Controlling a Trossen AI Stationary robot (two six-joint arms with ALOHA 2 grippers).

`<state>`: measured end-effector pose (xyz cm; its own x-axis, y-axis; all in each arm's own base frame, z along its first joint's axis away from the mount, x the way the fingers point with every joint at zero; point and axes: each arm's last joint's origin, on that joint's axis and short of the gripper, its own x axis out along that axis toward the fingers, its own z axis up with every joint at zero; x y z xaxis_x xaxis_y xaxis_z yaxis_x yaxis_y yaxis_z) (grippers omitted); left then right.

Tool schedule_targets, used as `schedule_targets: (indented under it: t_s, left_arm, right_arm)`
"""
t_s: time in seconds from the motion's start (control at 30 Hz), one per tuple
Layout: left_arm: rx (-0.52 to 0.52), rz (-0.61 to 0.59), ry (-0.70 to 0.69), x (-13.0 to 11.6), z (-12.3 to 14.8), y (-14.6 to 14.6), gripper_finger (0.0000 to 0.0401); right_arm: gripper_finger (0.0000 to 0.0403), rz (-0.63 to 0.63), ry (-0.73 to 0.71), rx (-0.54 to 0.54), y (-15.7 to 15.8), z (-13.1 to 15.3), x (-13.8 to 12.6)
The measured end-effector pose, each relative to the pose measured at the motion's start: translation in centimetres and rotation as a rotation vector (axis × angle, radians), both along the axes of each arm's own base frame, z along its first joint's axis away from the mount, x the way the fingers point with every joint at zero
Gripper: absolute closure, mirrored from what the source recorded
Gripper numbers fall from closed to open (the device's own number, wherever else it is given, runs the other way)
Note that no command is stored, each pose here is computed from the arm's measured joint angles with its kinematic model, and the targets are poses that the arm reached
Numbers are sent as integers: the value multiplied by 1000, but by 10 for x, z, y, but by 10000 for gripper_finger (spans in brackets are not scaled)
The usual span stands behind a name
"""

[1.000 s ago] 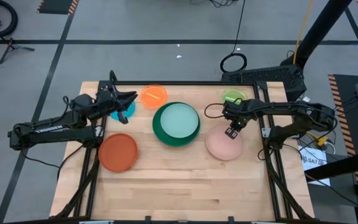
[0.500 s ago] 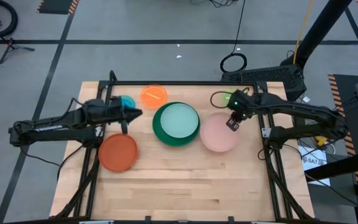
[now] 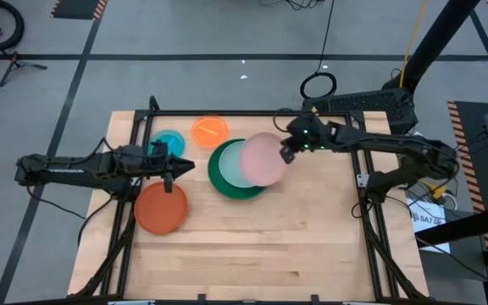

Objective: Stack plastic plates
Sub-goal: Stack the light orange plate on top of the the light blue plate, then stack the orange plate on top of the light orange plate

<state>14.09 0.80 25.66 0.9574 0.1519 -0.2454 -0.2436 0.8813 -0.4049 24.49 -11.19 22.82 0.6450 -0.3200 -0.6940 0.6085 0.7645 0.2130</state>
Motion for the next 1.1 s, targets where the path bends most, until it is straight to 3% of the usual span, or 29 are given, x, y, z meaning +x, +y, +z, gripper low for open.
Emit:
schedule_targets:
  t_s: [0.27, 0.57, 0.83, 1.1]
  left_arm:
    - [-15, -10, -26, 1, 2, -6, 336]
    - [-62, 18, 21, 0, -3, -9, 336]
    - [-204, 74, 200, 15, -27, -16, 336]
    - [-320, 119, 428, 33, -60, -31, 336]
  right_arm:
    - [375, -22, -24, 20, -13, -17, 28]
    - [336, -9, -9, 5, -16, -18, 36]
    - [315, 47, -65, -78, -9, 6, 29]
    - [314, 157, -104, -242, 22, 34, 26]
